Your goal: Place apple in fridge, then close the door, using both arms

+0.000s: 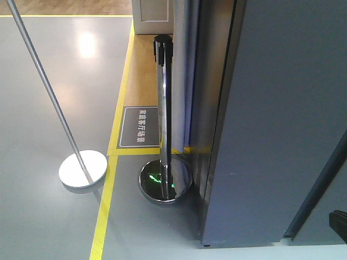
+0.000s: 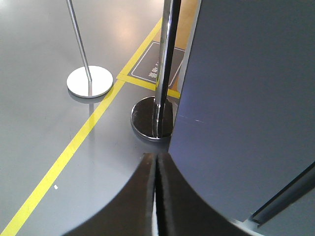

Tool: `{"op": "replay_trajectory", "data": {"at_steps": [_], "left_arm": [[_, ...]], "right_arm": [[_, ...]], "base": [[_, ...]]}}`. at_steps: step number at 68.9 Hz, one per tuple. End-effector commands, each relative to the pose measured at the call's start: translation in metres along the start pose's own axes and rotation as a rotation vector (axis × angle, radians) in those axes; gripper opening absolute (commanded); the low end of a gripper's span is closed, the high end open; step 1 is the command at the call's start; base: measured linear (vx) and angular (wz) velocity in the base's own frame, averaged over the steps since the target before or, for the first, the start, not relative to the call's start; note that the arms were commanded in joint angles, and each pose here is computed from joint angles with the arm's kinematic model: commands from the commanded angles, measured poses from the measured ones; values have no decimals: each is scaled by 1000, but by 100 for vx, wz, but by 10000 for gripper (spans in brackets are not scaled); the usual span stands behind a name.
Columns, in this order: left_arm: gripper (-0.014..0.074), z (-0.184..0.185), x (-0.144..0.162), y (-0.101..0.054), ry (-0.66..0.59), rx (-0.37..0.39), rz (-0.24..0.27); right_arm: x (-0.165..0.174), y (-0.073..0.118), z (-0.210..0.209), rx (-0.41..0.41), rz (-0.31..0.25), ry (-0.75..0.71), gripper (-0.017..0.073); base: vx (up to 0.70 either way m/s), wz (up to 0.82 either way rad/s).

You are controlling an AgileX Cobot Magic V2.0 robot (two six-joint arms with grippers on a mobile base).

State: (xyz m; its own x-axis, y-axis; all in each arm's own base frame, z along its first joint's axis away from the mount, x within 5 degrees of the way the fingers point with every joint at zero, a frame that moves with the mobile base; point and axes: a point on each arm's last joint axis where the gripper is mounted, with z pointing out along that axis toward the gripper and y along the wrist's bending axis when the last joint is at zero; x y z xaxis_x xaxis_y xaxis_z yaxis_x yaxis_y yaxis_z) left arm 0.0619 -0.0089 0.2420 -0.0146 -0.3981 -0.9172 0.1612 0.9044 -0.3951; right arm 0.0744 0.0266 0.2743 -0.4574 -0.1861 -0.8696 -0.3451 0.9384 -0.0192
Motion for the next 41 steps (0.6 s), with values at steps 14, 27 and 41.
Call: {"op": "replay_trajectory", "data": {"at_steps": [14, 27, 41], "left_arm": [[-8, -2, 1, -5, 69, 33, 298], [-8, -10, 18, 4, 29, 26, 350], [-8, -10, 38, 18, 69, -80, 294]], "right_arm": [[-11, -2, -3, 22, 17, -65, -10], [-11, -2, -3, 22, 17, -65, -10], [-11, -2, -3, 22, 17, -65, -10]], "base": [[0, 0], [0, 0], [0, 0]]}}
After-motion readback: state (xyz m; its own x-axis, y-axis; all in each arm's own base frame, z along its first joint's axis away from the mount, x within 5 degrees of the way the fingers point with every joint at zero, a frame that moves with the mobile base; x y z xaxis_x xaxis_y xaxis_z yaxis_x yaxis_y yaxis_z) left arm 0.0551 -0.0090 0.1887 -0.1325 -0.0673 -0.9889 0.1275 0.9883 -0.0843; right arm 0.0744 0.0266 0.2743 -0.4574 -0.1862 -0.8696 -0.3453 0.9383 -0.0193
